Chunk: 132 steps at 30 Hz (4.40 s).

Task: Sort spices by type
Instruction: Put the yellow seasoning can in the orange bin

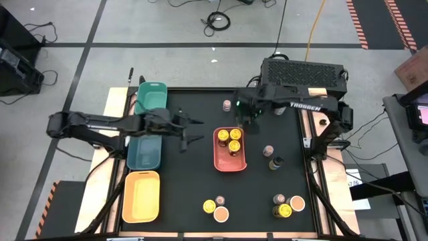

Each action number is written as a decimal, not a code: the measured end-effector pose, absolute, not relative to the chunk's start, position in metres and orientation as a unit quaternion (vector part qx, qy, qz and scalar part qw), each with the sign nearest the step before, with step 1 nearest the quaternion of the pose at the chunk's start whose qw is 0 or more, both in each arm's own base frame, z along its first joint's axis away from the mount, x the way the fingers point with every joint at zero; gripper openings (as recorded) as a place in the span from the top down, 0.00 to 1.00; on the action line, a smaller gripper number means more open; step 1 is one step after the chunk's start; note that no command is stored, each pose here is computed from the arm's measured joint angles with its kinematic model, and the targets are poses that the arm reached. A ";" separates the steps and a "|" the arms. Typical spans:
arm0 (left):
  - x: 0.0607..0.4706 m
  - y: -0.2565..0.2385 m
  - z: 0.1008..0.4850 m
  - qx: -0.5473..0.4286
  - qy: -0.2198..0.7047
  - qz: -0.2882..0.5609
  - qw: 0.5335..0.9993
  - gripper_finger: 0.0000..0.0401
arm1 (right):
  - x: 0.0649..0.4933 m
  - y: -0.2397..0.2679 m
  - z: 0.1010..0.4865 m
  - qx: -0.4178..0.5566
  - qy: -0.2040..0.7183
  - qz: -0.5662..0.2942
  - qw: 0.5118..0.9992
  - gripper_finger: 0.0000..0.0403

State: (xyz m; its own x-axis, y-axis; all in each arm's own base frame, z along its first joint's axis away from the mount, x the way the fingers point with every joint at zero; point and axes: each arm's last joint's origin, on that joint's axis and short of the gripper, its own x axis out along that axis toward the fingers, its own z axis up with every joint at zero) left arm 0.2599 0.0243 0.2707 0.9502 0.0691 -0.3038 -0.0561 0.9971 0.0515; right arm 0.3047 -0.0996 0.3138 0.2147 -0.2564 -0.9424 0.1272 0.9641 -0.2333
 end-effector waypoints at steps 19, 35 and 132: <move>0.299 0.028 0.236 0.016 0.219 0.029 0.975 0.29 | 0.221 -0.250 0.305 0.246 0.518 -0.442 0.690 0.25; 0.299 0.028 0.236 0.018 0.220 0.028 0.975 0.29 | 0.209 -0.281 0.261 0.282 0.590 -0.448 0.610 0.25; 0.217 0.015 0.257 0.019 0.122 0.061 0.990 0.29 | 0.324 -0.104 0.381 0.097 0.578 -0.219 0.780 0.46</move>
